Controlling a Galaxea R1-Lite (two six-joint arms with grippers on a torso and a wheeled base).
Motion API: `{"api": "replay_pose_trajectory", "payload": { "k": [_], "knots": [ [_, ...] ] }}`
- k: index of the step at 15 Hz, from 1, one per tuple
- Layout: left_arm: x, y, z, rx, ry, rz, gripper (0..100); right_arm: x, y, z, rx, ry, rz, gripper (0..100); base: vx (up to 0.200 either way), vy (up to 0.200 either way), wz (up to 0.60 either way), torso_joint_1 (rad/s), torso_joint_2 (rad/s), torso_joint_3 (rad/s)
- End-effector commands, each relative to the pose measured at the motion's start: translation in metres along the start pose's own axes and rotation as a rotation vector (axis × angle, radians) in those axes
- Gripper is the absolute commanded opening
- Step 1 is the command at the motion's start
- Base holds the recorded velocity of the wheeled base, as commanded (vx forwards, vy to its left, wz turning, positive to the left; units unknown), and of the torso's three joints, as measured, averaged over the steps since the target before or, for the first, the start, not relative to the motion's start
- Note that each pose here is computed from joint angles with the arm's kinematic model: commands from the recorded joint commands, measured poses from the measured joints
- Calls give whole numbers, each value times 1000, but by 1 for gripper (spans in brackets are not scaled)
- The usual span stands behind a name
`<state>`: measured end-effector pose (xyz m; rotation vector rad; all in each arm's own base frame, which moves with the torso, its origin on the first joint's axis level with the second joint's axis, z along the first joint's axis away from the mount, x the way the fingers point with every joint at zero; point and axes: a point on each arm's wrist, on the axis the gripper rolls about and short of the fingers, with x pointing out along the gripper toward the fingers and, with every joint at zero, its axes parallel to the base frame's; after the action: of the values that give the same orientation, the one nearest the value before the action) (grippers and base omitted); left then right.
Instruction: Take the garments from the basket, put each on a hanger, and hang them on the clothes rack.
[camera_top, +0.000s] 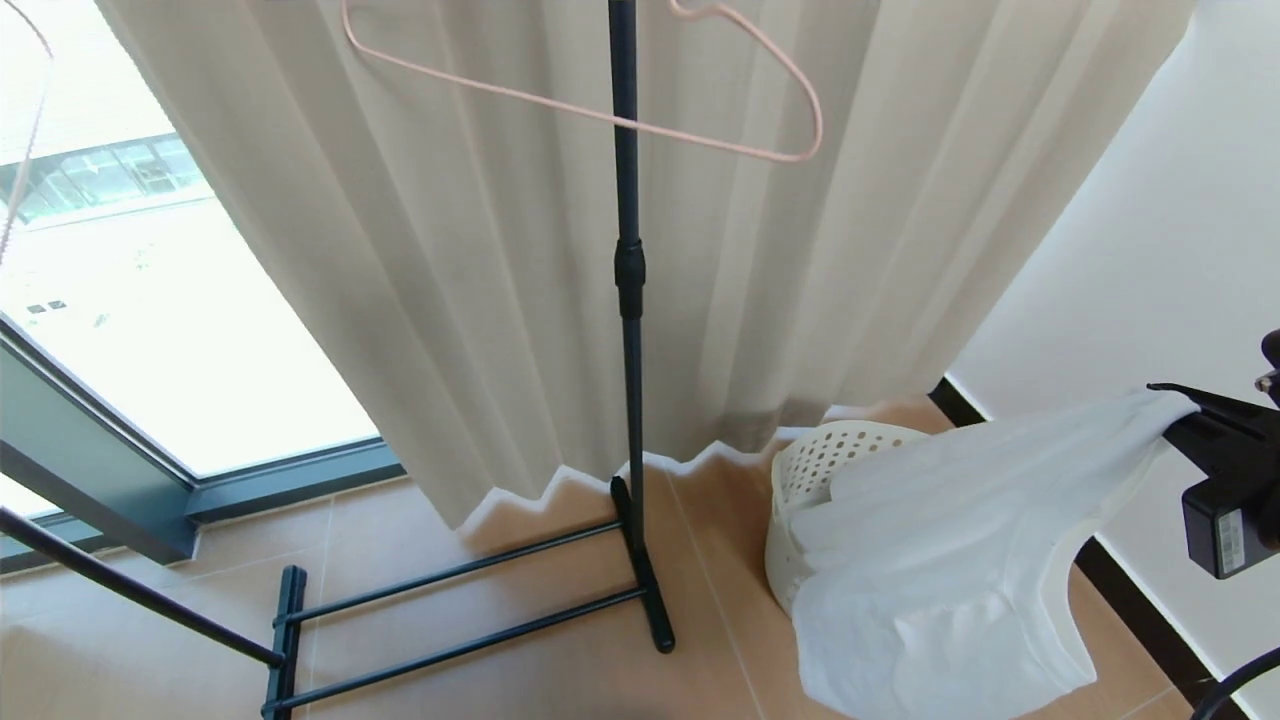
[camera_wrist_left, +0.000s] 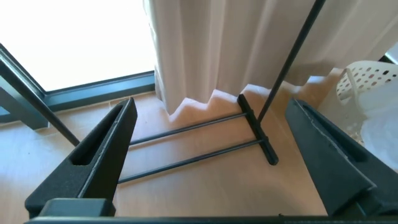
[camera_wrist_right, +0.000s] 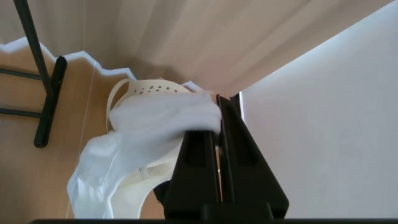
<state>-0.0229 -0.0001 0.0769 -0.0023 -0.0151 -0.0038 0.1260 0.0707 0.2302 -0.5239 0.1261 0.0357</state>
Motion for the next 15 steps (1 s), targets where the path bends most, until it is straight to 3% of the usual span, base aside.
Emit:
{"api": "replay_pose_trajectory", "payload": {
  "k": [1, 15],
  "knots": [
    [0, 0, 0, -1, 1, 1, 100, 1, 1, 0, -2, 2, 1, 0, 0, 0, 0, 154, -471, -134],
    [0, 0, 0, -1, 1, 1, 100, 0, 2, -2, -6, 6, 5, 0, 0, 0, 0, 202, -528, -130]
  ]
}}
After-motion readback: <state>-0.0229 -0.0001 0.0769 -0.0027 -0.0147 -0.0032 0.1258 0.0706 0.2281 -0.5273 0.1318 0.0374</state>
